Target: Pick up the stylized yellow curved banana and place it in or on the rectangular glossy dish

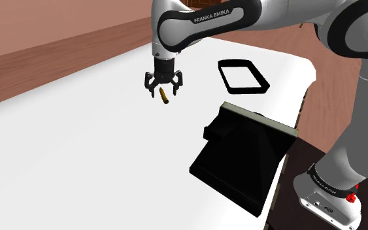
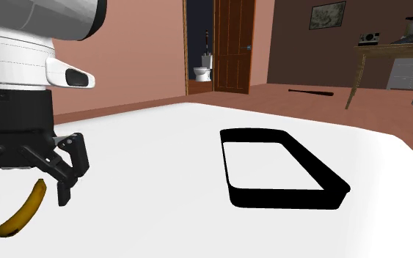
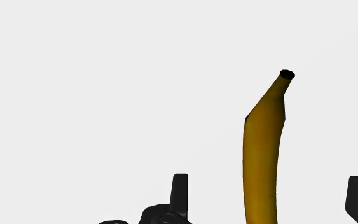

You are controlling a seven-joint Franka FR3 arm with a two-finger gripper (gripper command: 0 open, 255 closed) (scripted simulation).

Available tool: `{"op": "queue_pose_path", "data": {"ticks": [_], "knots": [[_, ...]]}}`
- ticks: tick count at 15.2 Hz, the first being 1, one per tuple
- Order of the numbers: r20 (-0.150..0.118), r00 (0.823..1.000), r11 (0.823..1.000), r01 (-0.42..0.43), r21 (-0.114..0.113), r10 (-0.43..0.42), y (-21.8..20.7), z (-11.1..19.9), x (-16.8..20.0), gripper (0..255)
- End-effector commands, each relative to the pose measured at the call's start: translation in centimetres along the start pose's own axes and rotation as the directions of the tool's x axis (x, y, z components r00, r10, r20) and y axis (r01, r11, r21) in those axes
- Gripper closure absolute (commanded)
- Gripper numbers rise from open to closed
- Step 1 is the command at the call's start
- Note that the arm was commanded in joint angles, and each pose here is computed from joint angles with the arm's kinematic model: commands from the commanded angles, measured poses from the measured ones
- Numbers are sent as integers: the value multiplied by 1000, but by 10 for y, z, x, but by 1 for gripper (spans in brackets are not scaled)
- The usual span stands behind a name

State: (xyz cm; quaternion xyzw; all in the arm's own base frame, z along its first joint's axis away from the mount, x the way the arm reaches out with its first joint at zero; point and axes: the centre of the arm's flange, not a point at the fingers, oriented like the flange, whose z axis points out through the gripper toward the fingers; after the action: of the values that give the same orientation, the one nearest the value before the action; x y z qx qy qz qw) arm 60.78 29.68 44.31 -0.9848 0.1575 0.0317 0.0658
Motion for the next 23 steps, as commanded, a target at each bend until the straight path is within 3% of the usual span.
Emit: {"op": "queue_pose_path", "data": {"ticks": [1,10,23], "knots": [[0,1000,1000,0,0,0,0,0,0,255],[0,1000,1000,0,0,0,0,0,0,255],[0,1000,1000,0,0,0,-8,-68,-6,255]]}}
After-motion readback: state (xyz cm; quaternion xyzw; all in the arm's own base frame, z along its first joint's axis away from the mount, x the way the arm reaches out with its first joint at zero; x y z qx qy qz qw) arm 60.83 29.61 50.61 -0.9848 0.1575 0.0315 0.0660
